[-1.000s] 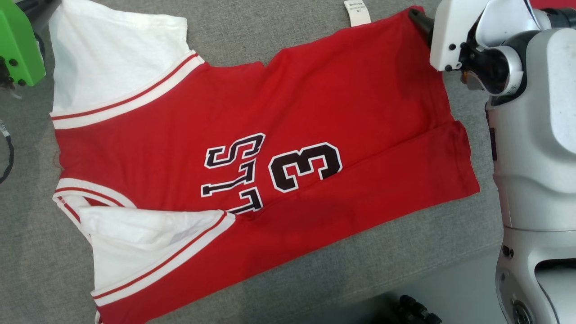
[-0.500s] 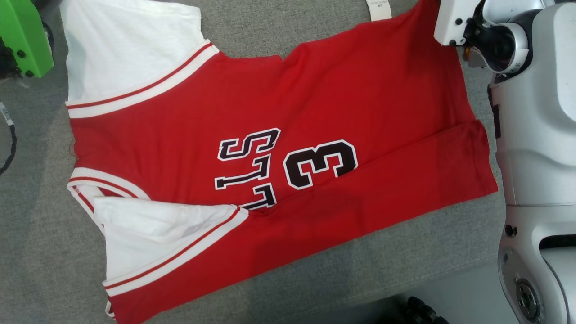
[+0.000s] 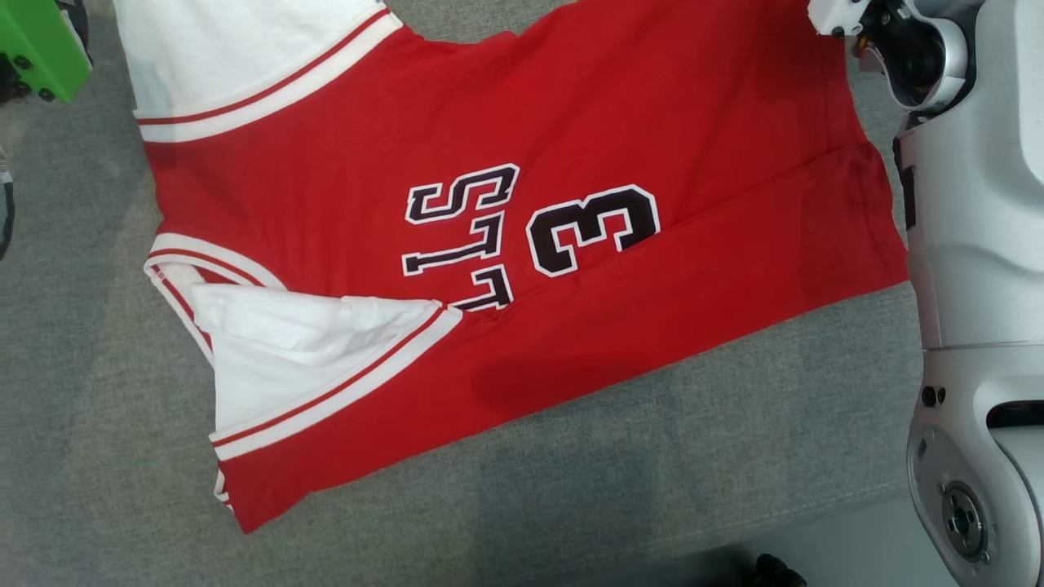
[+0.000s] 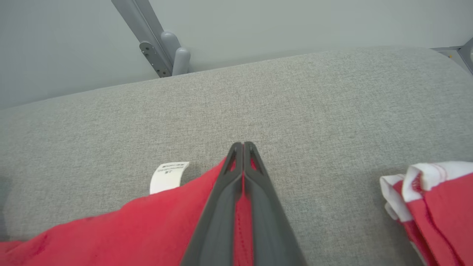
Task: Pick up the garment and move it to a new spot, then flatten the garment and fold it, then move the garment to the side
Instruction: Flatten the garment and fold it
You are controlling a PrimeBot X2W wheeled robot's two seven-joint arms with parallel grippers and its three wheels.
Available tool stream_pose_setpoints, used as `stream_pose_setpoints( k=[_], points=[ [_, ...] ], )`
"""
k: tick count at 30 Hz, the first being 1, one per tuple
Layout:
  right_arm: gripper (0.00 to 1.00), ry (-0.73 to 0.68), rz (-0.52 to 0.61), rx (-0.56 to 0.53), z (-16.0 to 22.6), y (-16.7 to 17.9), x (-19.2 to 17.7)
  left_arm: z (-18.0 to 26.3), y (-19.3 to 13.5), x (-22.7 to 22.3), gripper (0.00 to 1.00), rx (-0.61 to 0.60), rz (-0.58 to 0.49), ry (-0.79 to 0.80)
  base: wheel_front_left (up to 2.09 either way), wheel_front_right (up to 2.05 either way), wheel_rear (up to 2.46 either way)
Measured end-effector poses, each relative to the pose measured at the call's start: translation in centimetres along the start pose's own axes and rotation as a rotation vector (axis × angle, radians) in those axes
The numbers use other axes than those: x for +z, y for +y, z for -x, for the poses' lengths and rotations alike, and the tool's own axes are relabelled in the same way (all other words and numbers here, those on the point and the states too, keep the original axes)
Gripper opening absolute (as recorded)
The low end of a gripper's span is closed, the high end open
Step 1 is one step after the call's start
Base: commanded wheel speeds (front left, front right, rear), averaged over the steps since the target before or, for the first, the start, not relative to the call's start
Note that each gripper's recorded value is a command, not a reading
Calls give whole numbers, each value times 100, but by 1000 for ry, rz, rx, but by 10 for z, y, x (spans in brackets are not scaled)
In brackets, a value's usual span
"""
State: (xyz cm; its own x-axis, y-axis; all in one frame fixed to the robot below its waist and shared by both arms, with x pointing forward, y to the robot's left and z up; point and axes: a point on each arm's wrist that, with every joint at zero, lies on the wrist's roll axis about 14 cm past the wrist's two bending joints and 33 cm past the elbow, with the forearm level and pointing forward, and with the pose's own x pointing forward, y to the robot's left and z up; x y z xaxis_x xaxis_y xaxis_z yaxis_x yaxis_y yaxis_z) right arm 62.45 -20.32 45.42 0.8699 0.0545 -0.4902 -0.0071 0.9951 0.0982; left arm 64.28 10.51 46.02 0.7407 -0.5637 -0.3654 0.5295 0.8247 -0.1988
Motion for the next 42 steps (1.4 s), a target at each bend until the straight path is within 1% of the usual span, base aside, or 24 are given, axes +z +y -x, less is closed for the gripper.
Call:
stream_pose_setpoints(
  k=[4, 10, 16, 22, 25, 31, 37, 42],
  points=[
    [0, -2, -19, 19, 3, 5, -4, 14, -13, 1, 0, -43, 5, -25, 0, 0, 0],
    [0, 2, -36, 32, 23, -2, -17, 54, -30, -3, 0, -96, 44, -68, 0, 0, 0],
    [0, 0, -43, 33, 43, -12, -23, 86, -39, -6, 0, -111, 69, -84, 0, 0, 0],
    [0, 13, -44, 67, 64, -9, -34, 120, -49, -12, 0, -122, 107, -93, 0, 0, 0],
    [0, 22, -43, 67, 73, -12, -40, 135, -53, -19, 0, -125, 120, -82, 0, 0, 0],
    [0, 35, -50, 61, 86, -19, -45, 155, -63, -33, 0, -138, 154, -79, 0, 0, 0],
    [0, 67, -55, 39, 99, -30, -58, 167, -84, -62, 0, -173, 214, -17, 0, 0, 0],
    [0, 95, -78, 19, 109, -36, -70, 174, -90, -81, 0, -170, 243, 24, 0, 0, 0]
  ],
)
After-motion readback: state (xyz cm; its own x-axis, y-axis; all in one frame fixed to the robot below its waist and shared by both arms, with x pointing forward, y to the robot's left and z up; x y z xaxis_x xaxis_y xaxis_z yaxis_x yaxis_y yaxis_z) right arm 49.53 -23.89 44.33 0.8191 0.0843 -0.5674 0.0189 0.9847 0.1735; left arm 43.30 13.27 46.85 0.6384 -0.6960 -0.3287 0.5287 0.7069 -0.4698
